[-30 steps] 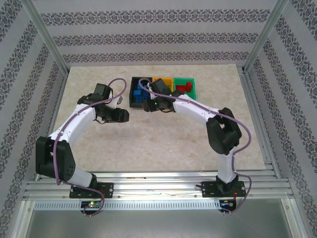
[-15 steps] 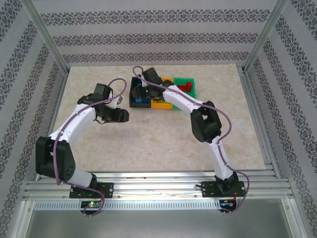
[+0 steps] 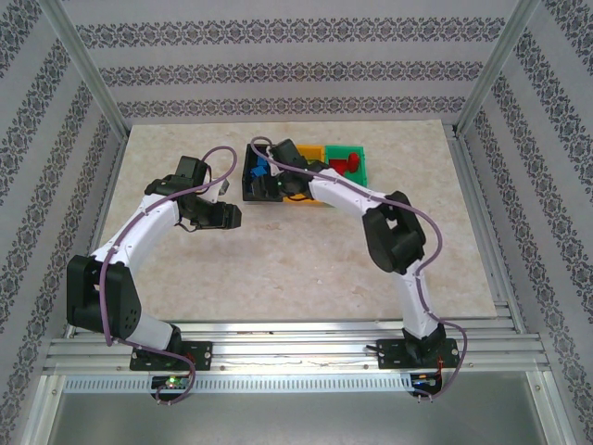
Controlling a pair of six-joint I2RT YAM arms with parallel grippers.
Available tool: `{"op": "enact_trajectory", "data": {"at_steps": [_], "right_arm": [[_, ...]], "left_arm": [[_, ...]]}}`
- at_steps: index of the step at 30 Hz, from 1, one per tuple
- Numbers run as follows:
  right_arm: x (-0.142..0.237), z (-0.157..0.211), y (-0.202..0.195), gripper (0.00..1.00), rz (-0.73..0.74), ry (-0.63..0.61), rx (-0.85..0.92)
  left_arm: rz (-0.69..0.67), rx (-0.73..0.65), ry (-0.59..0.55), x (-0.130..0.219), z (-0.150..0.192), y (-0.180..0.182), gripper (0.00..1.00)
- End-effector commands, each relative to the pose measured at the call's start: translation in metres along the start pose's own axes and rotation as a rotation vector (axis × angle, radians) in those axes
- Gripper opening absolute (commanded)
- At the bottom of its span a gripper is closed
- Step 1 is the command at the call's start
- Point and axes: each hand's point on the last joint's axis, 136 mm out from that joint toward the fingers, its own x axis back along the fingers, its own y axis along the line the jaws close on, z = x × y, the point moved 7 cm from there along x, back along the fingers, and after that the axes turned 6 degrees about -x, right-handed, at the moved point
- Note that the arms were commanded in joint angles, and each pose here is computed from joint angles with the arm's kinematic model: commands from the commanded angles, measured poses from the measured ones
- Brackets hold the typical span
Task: Sort the legos into containers by color
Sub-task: Place the lego in the container, then reset both arms
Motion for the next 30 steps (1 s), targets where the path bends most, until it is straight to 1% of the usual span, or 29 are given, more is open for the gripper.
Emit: {"op": "enact_trajectory", "data": {"at_steps": [1, 6, 12, 16, 18, 20, 21, 25, 26, 27, 28, 29, 30], "right_arm": [[0.042, -0.009, 0.014, 0.56, -0.015, -0.110, 0.046], [0.080, 0.012, 0.006, 0.56, 0.022, -0.154, 0.074], [0.124, 0.055, -0.018, 0.56, 0.093, -0.173, 0.108], [0.158, 0.083, -0.040, 0.57, 0.164, -0.220, 0.125], [0.179, 0.094, -0.054, 0.58, 0.209, -0.269, 0.132], [0.201, 0.101, -0.069, 0.60, 0.256, -0.327, 0.130], [0.215, 0.103, -0.077, 0.63, 0.282, -0.370, 0.120], [0.259, 0.112, -0.114, 0.73, 0.393, -0.529, 0.073], [0.268, 0.115, -0.124, 0.80, 0.440, -0.583, 0.073], [0.276, 0.118, -0.138, 0.89, 0.508, -0.643, 0.047], [0.283, 0.123, -0.148, 0.97, 0.562, -0.702, 0.019], [0.289, 0.127, -0.162, 0.98, 0.627, -0.782, -0.020], [0.293, 0.133, -0.174, 0.98, 0.672, -0.849, -0.054]], "left_arm": [[0.006, -0.001, 0.010, 0.002, 0.005, 0.002, 0.62], [0.001, -0.005, -0.002, 0.006, 0.005, 0.001, 0.62], [-0.024, -0.002, -0.060, 0.018, 0.003, 0.002, 0.62], [-0.034, 0.032, -0.137, 0.032, 0.000, 0.004, 0.63], [-0.040, 0.059, -0.204, 0.043, -0.003, 0.003, 0.63], [-0.047, 0.086, -0.297, 0.053, -0.005, 0.002, 0.64], [-0.056, 0.110, -0.344, 0.055, -0.002, 0.004, 0.70], [-0.136, 0.166, -0.531, 0.063, 0.009, 0.015, 0.80], [-0.166, 0.161, -0.580, 0.065, 0.012, 0.019, 0.84], [-0.196, 0.145, -0.628, 0.066, 0.015, 0.023, 0.85], [-0.224, 0.132, -0.668, 0.066, 0.018, 0.026, 0.93], [-0.269, 0.128, -0.715, 0.067, 0.022, 0.031, 1.00], [-0.313, 0.130, -0.760, 0.067, 0.027, 0.037, 1.00]]}}
